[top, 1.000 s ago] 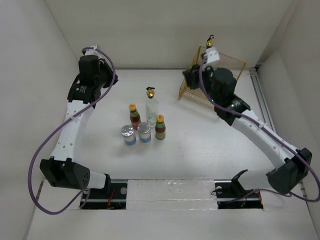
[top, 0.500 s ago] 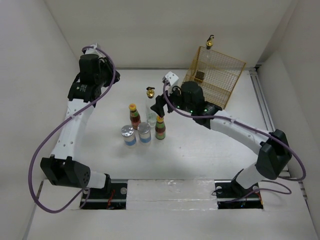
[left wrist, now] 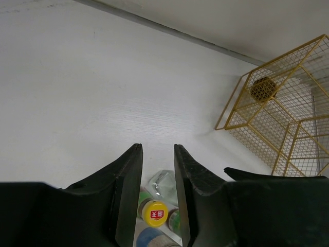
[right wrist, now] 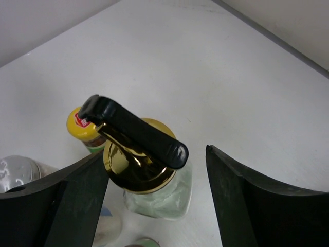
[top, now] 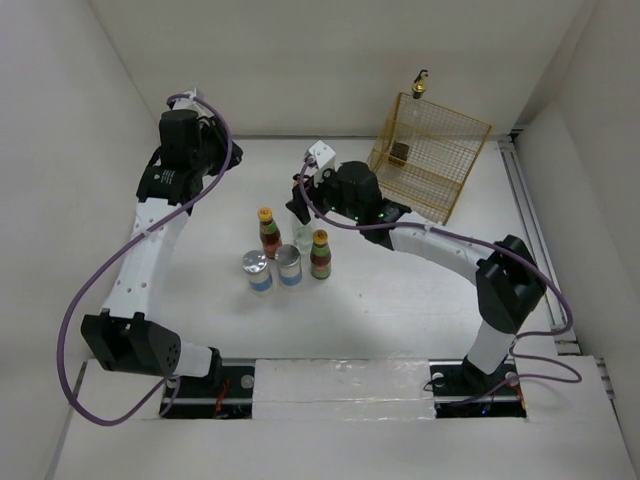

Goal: Organize the condiment bottles

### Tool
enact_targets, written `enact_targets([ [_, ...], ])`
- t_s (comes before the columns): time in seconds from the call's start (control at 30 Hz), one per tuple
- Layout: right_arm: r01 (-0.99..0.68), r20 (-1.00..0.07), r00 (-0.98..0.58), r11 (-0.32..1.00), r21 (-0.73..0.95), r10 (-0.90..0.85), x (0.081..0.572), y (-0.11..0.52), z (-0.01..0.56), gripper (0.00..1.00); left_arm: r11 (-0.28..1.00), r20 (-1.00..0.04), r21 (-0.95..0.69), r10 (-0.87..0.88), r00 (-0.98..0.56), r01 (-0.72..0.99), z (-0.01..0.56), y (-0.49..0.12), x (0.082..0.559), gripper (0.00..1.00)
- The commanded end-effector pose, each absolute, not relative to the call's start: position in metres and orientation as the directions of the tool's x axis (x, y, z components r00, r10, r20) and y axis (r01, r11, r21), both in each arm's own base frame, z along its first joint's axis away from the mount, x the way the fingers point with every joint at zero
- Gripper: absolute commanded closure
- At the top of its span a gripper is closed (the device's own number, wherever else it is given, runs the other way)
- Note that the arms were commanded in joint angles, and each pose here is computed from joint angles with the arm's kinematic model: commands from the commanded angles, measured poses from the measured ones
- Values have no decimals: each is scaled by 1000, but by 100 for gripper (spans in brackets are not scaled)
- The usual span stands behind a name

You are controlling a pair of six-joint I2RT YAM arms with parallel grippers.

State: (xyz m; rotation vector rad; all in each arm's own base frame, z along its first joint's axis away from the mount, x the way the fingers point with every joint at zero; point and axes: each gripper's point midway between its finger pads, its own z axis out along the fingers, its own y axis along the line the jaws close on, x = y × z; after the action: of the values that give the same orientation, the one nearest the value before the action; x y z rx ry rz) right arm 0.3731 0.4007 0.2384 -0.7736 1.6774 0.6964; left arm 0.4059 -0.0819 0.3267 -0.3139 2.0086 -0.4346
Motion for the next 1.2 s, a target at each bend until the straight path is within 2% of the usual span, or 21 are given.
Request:
enact_targets([
  [0.0, -754, -999, -44, 657, 18, -23, 384, 411, 287, 22, 891, -798, -454, -400, -451, 12, 329, -90, 401, 73],
  [0.07, -753, -999, -33, 658, 17, -12, 384, 415, 287, 26, 887, -790, -461, -409, -457, 3, 324, -91, 402, 73],
  [0.17, -745, -999, -31, 666, 27, 5, 385, 419, 288, 42, 885, -786, -465, -407, -465, 11, 322, -93, 399, 72],
  [0.2, -746, -1000, -21, 666, 27, 16, 386, 420, 295, 50, 885, -786, -465, -407, -465, 11, 322, -93, 399, 72],
  [0.23, -729, -1000, -28, 684, 27, 9, 390, 419, 292, 63, 885, -786, -465, -407, -465, 11, 322, -93, 399, 72],
  [0.3, -722, -1000, -22, 692, 27, 15, 392, 418, 299, 73, 887, -788, -461, -408, -460, 3, 322, -91, 399, 72],
  [0.33, -716, -999, 3, 697, 27, 42, 393, 416, 317, 81, 887, -788, -461, -408, -460, 3, 322, -91, 399, 72],
  [0.4, -702, -998, 28, 712, 18, 54, 393, 411, 338, 86, 888, -785, -460, -407, -467, -1, 318, -91, 399, 72],
  [0.47, -687, -989, 91, 726, 22, 115, 397, 396, 387, 91, 887, -792, -462, -409, -453, 7, 323, -91, 398, 72],
  [0.53, -665, -985, 115, 747, 23, 132, 406, 381, 411, 92, 887, -792, -462, -409, -453, 7, 323, -91, 398, 72],
  [0.6, -657, -967, 178, 754, 22, 184, 404, 363, 459, 93, 884, -794, -467, -409, -450, 19, 325, -92, 399, 72],
  [0.8, -548, -947, 236, 835, 56, 219, 415, 295, 524, 99, 885, -790, -466, -408, -457, 14, 322, -93, 401, 72],
  [0.9, -434, -949, 239, 897, 88, 208, 429, 252, 538, 99, 885, -787, -465, -407, -464, 10, 317, -93, 400, 72],
  [0.97, -300, -957, 226, 947, 110, 183, 441, 213, 540, 100, 879, -784, -476, -416, -461, 17, 320, -95, 401, 72],
  [1.17, -79, -960, 244, 990, 120, 136, 476, 126, 561, 100, 879, -784, -476, -416, -461, 17, 320, -95, 401, 72],
])
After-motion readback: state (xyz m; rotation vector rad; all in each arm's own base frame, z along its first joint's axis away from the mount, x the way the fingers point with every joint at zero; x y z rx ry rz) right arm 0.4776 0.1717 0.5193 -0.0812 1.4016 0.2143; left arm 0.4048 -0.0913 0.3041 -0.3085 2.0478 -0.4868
